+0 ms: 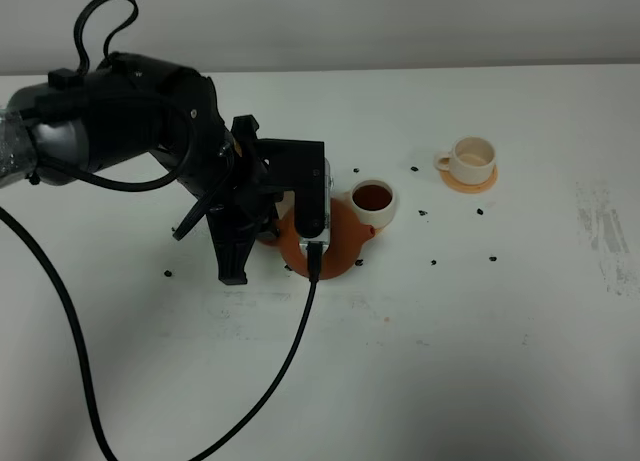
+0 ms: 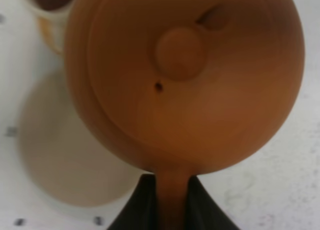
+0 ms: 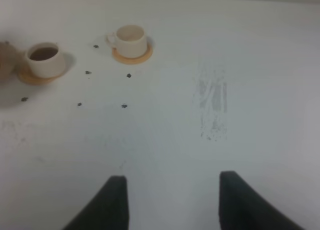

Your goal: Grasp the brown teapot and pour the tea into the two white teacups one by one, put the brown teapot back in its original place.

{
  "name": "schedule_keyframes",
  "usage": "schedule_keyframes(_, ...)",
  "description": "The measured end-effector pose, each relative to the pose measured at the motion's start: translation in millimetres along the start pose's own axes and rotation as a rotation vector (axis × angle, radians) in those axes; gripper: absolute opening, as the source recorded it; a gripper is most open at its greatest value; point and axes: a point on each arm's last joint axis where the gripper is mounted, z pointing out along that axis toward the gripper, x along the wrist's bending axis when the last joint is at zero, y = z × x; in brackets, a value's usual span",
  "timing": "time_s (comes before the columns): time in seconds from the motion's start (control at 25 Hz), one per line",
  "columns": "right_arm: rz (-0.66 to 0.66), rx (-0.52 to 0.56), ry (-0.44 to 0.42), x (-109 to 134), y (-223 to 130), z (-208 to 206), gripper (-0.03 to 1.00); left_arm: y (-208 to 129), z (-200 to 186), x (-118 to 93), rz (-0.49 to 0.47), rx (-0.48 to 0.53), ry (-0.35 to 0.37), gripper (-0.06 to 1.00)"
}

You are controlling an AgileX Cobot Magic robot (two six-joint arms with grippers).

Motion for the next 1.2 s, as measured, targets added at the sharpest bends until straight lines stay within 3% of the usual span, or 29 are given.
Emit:
schedule_keyframes(0.16, 0.000, 0.000, 0.000, 0, 0, 0, 0.43, -3, 12, -5, -0.045, -0.032, 0.029, 0.11)
schedule_keyframes(0.52, 0.000, 0.000, 0.000, 0, 0, 0, 0.43, -10, 50, -9, -0.108, -0.005, -0.044, 0.11)
schedule_keyframes(0.72, 0.000, 0.000, 0.001, 0, 0, 0, 0.43, -10, 49, -9, -0.113, -0.009, -0.038, 0.11)
schedule_keyframes(0.92, 0.000, 0.000, 0.001, 0, 0, 0, 0.43, 0, 22, 4, -0.097, -0.054, 0.039, 0.11)
schedule_keyframes(1.2, 0.000, 0.000, 0.001, 0, 0, 0, 0.43, 21, -8, 38, -0.054, -0.110, 0.161, 0.11)
